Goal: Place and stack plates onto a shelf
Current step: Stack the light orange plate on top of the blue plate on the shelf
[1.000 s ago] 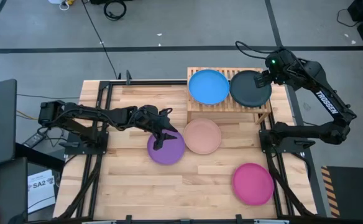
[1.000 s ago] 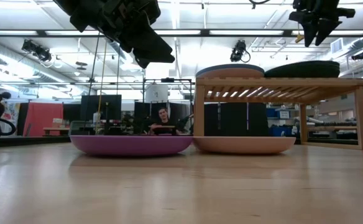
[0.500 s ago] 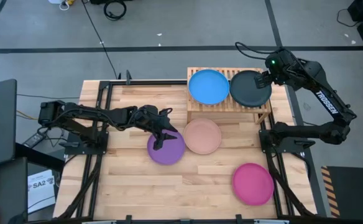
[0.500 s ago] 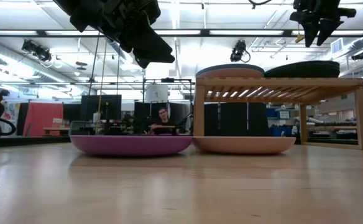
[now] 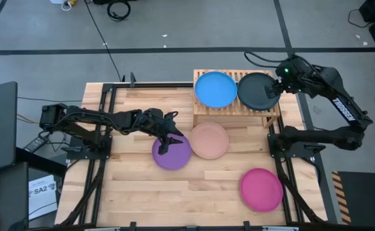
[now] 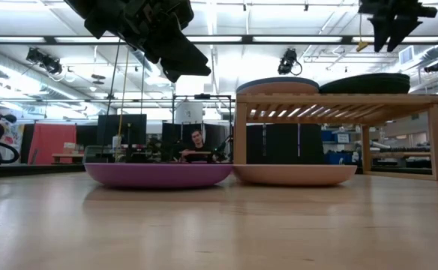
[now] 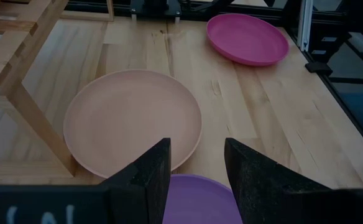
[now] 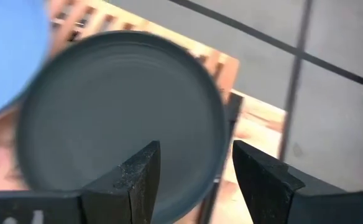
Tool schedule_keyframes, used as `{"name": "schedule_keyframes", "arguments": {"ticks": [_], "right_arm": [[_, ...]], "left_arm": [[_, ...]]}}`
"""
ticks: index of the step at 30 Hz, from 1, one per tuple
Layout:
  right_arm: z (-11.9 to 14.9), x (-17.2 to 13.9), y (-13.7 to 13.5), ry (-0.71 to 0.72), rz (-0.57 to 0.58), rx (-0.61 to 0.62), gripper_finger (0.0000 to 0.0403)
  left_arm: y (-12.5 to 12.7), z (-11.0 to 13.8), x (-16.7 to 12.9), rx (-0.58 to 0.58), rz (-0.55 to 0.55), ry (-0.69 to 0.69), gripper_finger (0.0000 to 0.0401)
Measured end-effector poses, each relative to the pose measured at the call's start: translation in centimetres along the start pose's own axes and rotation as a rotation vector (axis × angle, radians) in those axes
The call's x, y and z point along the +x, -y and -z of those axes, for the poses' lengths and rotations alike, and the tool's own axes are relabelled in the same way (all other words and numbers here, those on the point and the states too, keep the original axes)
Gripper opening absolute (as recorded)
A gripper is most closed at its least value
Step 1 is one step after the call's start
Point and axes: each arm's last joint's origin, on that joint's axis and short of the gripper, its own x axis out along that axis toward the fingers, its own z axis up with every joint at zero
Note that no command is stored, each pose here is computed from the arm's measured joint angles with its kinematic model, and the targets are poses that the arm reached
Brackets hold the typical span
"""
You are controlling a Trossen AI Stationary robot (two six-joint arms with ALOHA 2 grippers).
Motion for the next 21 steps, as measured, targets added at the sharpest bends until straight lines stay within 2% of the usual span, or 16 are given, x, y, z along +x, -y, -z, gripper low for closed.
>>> {"name": "schedule_keyframes", "arguments": {"ticks": [5,9,14,21], "right_arm": [[1.4,-1.6,-0.4,0.007,-0.213,-0.027,0.0206],[2.4,-2.0,-0.9,0.057,-0.327,-0.055,0.0206],[3.8,-0.7,-2.7,0.151,-0.486,-0.098,0.0206],[5.6,1.8,-7.2,0.254,-0.771,-0.222,0.0206]], "left_arm": [[0.0,0.0,0.0,-0.004,0.000,0.000,0.0157],[0.0,-0.4,0.0,-0.020,0.001,0.042,0.0157],[0.5,-1.5,-0.1,0.007,0.016,0.150,0.0157],[1.7,-2.3,0.0,0.067,-0.010,0.245,0.0157]]}}
